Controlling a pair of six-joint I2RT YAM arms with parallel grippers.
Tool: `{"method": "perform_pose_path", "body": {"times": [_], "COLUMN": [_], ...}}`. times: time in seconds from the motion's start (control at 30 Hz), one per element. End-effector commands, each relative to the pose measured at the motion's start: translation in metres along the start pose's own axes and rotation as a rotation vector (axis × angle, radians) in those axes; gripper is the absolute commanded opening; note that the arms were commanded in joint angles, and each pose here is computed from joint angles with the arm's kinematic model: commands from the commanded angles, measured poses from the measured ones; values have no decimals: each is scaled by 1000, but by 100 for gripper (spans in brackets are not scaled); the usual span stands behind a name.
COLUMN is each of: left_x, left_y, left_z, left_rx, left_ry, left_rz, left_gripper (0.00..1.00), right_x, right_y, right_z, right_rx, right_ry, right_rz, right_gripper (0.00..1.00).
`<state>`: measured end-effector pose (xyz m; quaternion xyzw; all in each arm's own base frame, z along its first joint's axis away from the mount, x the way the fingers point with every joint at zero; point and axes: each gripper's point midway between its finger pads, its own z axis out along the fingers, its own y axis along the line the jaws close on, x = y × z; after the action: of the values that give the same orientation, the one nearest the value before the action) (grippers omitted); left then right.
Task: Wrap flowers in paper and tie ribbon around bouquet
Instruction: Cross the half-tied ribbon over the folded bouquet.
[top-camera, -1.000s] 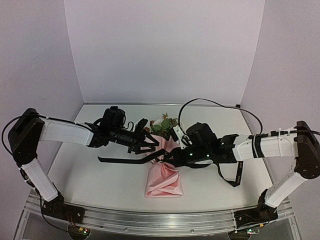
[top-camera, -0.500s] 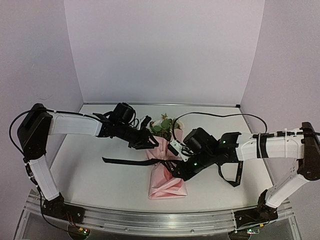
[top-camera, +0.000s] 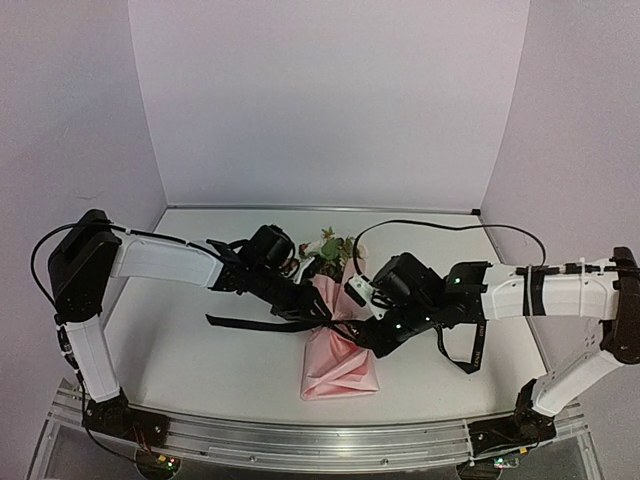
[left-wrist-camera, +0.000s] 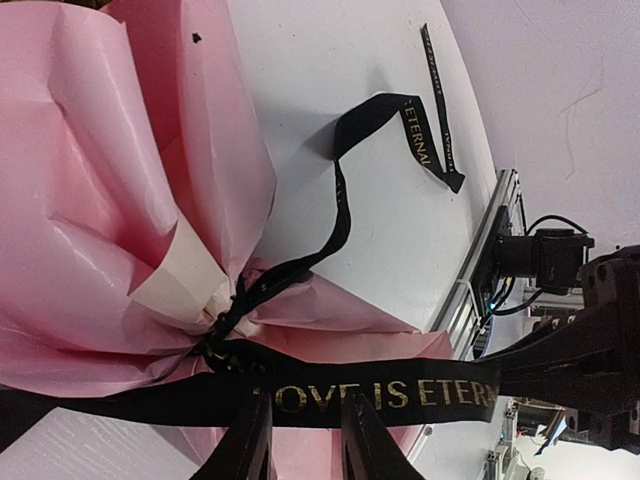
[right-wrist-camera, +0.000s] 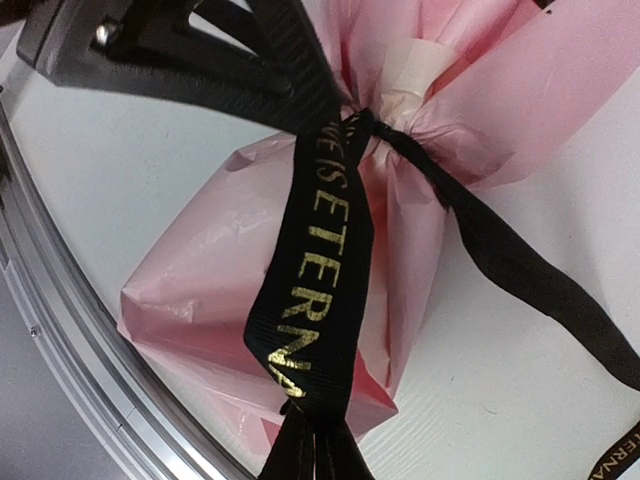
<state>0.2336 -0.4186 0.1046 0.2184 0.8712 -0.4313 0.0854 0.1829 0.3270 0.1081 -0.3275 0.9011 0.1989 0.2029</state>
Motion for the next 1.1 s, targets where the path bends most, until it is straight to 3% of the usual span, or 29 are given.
{"method": "perform_pose_path", "body": {"times": [0.0,0.5,0.83,1.07], "left_x": [-12,-6,-11,-12], "left_y": [-7,-2,-7,-15], "left_z": [6,22,19,15], "left_rx": [-5,-55,-54,-30], "left_ry": [-23,8,-2,-6], "left_rz": [58,102,126,148], "left_gripper": [24,16,15,16], "right_x": [-14,25,25,64], "right_y": [-9,-41,-55,-126], "right_z": [-18,6,-26,-63], "right_rx": [65,178,237,521], "right_ry": [-74,-10,-83,-43], "right_rz": [-11,18,52,164], "right_gripper": [0,1,56,75]}}
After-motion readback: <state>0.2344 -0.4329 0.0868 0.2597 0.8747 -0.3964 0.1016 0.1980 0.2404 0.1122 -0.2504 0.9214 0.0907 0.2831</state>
